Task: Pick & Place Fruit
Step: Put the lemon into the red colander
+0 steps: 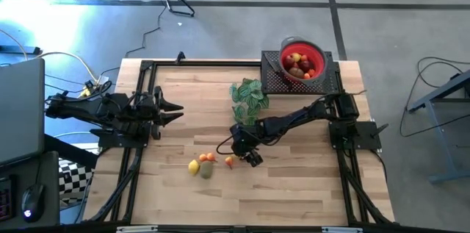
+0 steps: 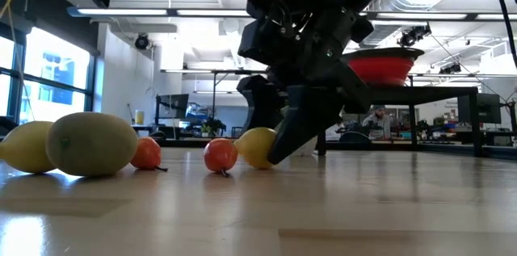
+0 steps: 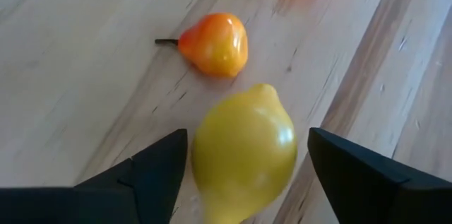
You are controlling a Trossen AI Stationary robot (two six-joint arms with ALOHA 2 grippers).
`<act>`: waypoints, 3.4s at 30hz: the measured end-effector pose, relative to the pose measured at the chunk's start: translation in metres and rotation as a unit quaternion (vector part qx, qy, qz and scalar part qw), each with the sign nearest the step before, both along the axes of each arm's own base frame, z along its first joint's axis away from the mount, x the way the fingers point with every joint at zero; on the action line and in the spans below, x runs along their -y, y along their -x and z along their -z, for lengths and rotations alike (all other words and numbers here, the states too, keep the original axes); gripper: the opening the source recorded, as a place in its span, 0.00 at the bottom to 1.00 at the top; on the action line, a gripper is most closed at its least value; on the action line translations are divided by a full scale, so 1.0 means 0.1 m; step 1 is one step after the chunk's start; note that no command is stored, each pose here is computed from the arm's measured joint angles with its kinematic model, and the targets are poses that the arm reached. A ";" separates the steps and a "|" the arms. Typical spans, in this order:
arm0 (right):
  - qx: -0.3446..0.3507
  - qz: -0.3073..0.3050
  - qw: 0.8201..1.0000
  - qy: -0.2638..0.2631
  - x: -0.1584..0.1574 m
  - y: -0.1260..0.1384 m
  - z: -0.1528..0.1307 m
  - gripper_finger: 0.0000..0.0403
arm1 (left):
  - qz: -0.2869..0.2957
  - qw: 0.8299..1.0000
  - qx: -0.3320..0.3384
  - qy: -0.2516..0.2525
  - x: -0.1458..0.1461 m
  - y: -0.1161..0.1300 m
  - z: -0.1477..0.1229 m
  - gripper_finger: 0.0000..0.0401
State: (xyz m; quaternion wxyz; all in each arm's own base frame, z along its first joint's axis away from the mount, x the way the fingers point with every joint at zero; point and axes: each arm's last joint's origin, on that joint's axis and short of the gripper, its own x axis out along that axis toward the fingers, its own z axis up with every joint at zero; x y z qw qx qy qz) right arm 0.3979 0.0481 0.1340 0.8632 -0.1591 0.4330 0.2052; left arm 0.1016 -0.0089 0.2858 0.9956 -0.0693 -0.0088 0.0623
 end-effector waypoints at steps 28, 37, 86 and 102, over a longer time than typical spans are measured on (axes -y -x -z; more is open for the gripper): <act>0.043 0.021 0.999 -0.002 0.03 0.18 -0.61 0.52 | 0.000 1.000 -0.002 0.000 0.00 0.00 0.00 0.25; 0.119 0.075 0.989 0.036 0.16 0.53 -1.37 0.52 | -0.001 1.000 -0.002 0.001 0.00 0.00 0.00 0.25; 0.054 0.628 0.770 0.099 2.49 1.94 -1.80 0.53 | 0.000 1.000 -0.003 0.001 0.00 0.00 0.00 0.25; 0.004 0.628 0.765 0.144 2.55 1.92 -1.67 0.66 | 0.000 1.000 -0.003 0.001 0.00 0.00 0.01 0.25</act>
